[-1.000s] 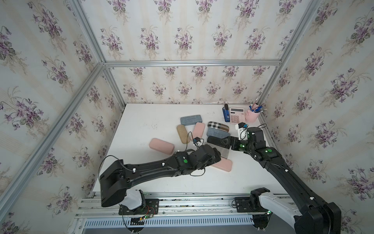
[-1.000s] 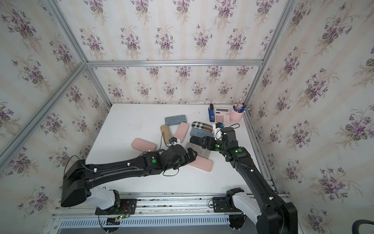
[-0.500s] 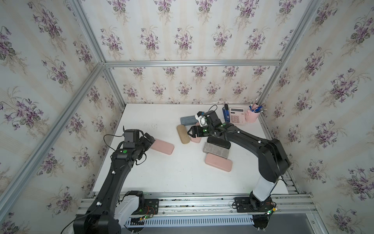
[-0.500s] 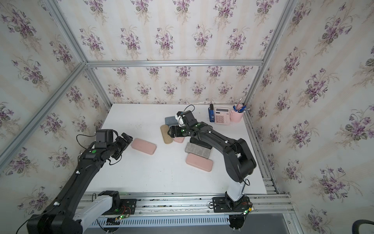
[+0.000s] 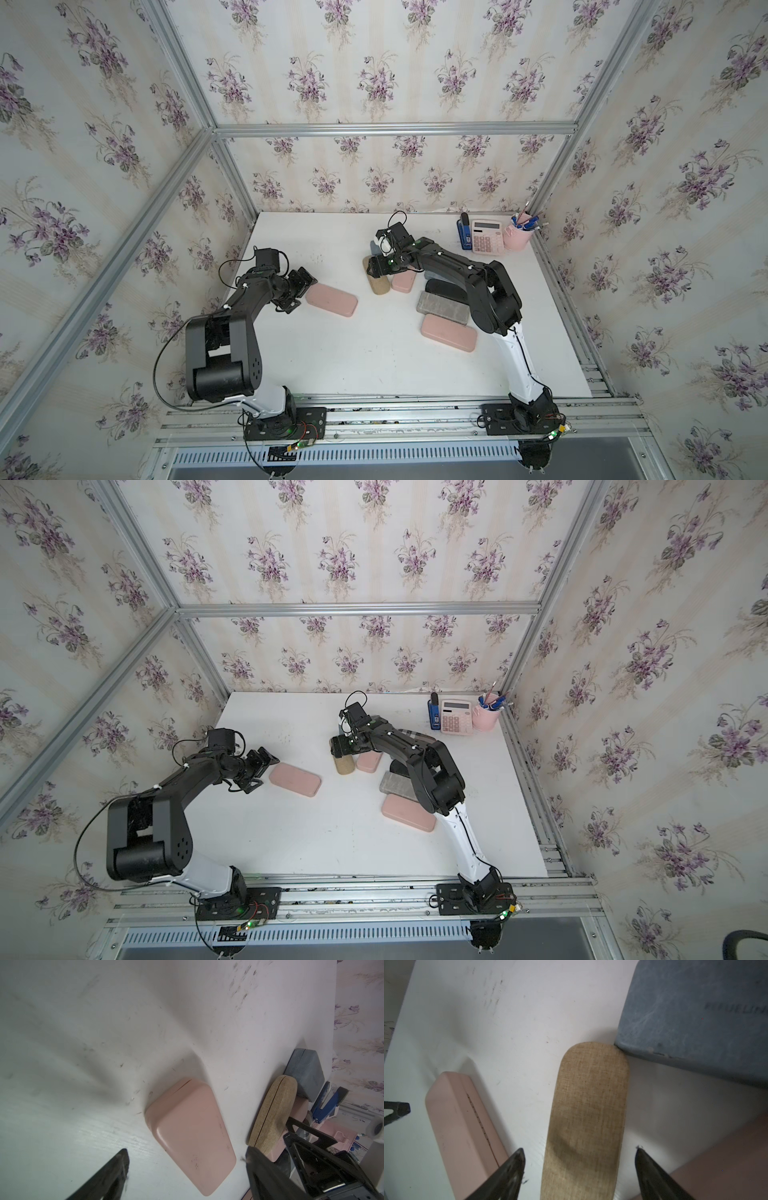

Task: Close the glasses case
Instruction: Move the glasses case to the center of the board.

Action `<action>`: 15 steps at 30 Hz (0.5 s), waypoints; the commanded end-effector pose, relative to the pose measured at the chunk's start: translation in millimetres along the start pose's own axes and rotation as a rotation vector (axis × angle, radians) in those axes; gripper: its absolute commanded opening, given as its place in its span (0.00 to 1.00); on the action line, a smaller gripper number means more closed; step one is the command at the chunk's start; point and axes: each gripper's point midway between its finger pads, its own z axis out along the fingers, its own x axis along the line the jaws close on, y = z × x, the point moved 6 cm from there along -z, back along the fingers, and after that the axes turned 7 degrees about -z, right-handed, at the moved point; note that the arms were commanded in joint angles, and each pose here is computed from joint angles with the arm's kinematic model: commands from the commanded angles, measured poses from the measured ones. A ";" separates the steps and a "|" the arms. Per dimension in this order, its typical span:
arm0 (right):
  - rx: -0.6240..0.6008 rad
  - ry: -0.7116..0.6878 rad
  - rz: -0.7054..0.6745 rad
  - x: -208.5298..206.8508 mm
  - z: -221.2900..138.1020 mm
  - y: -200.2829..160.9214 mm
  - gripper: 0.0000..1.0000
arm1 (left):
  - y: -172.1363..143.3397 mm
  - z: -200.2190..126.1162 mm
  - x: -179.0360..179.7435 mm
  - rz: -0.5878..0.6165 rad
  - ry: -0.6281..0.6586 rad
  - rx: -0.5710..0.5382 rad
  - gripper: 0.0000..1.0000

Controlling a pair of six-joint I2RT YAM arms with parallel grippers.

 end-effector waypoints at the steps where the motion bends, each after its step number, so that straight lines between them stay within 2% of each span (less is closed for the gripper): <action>1: 0.048 -0.019 -0.025 -1.8 5.6 -9.3 0.83 | 6.7 8.0 -5.6 0.058 -0.011 0.017 0.87; 7: 0.062 0.024 -0.064 4.3 16.7 -15.5 0.82 | -5.9 28.0 -0.2 0.082 -0.003 0.061 0.85; 15: 0.117 0.035 -0.147 7.2 23.4 -28.7 0.76 | -48.7 47.6 -4.6 0.133 -0.006 0.137 0.80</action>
